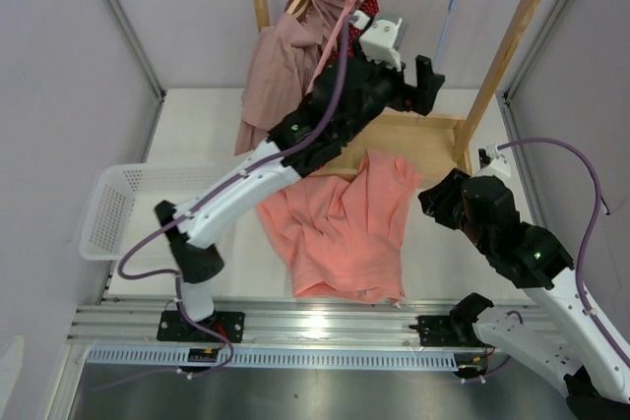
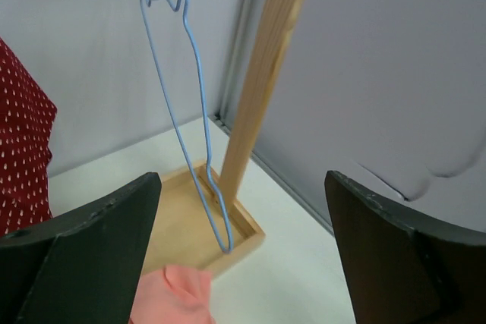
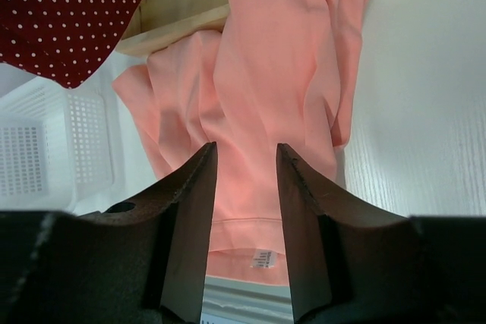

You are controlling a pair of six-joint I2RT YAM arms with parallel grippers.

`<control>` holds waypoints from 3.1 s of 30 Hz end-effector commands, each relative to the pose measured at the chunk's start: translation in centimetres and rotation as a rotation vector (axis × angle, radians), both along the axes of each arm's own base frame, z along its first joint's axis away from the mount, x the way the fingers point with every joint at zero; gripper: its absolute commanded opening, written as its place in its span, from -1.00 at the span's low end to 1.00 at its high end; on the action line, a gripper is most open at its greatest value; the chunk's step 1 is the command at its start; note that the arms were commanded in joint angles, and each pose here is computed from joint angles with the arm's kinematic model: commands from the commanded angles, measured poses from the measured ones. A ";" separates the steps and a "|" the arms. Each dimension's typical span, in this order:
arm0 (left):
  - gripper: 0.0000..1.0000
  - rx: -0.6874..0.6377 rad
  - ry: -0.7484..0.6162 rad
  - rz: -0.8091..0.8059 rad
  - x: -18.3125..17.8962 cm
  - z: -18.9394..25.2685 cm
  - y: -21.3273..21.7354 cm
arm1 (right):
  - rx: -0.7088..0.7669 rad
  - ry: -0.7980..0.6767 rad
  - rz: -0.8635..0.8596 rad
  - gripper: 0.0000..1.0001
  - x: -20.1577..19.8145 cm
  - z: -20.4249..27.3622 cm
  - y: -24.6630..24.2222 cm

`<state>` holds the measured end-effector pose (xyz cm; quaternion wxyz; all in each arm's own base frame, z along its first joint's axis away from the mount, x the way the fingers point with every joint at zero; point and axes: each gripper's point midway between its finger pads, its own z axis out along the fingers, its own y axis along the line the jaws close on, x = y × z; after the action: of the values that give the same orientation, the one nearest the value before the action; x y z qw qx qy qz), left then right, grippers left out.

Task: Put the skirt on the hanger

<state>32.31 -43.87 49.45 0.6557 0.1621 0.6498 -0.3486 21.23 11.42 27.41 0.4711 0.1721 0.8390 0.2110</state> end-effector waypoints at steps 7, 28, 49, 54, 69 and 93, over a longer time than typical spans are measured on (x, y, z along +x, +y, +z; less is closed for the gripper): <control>0.98 0.051 -0.149 0.204 5.5 -0.2 -2.6 | 0.006 0.032 0.041 -0.20 -1.7 -0.6 -0.3; 0.41 0.095 -0.179 0.308 9.1 -5.6 -5.0 | -0.008 0.032 0.077 -0.35 -2.7 -1.6 -0.6; -1.00 -0.015 -0.331 0.351 8.1 1.6 -2.9 | -0.028 0.044 0.084 -0.46 -2.6 -2.5 -0.7; -1.00 -0.026 -0.354 0.369 7.8 3.0 -2.0 | -0.036 0.046 0.083 -0.46 -2.6 -2.6 -0.7; -1.00 -0.023 -0.372 0.325 5.4 3.0 0.1 | -0.041 0.057 0.084 -0.46 -2.2 -3.6 -0.4; -1.00 0.134 -0.230 0.051 -4.7 -5.4 7.4 | -0.090 0.141 0.087 -0.49 -1.6 -5.1 0.0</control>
<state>30.90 -37.80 43.18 0.7348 0.2221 0.6032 -0.2167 19.34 10.88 21.53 0.4067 0.1343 0.8873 0.1712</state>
